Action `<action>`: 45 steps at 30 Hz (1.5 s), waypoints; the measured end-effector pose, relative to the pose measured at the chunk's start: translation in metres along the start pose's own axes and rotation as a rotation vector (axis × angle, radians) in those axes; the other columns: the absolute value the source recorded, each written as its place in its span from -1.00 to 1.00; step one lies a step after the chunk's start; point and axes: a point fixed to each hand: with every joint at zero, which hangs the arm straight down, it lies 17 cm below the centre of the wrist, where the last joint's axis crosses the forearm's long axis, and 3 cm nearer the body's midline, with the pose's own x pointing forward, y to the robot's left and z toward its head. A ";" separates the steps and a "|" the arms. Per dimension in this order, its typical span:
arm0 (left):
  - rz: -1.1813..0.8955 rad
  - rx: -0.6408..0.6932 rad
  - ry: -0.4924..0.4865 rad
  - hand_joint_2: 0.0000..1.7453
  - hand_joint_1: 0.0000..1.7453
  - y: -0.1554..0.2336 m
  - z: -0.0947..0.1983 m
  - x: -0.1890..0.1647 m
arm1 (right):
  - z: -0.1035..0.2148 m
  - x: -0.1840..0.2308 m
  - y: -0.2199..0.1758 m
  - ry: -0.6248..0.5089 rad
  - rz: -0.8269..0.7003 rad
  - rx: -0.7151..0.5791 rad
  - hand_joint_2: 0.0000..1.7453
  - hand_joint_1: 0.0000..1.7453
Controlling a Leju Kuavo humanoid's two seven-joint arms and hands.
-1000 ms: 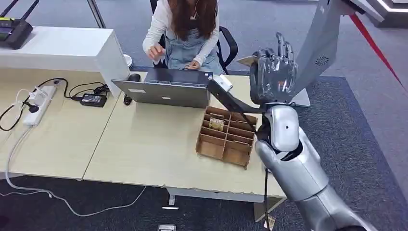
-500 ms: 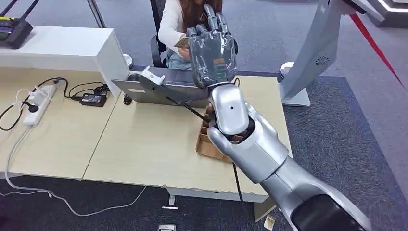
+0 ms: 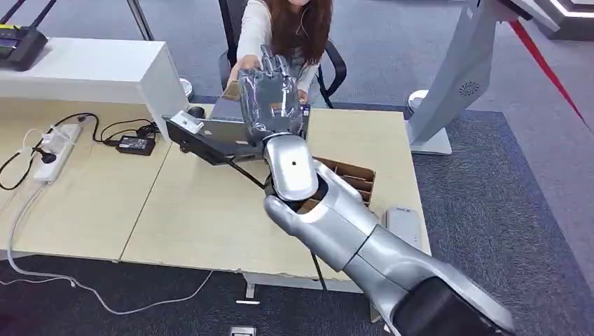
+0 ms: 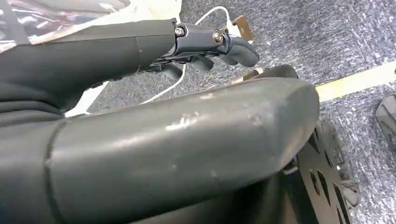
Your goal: Pass the card to the sensor for recognition and then transmit it.
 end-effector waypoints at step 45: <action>0.008 0.006 0.060 -1.00 -1.00 0.001 0.000 -0.010 | 0.015 -0.006 0.046 0.064 -0.050 0.087 1.00 -1.00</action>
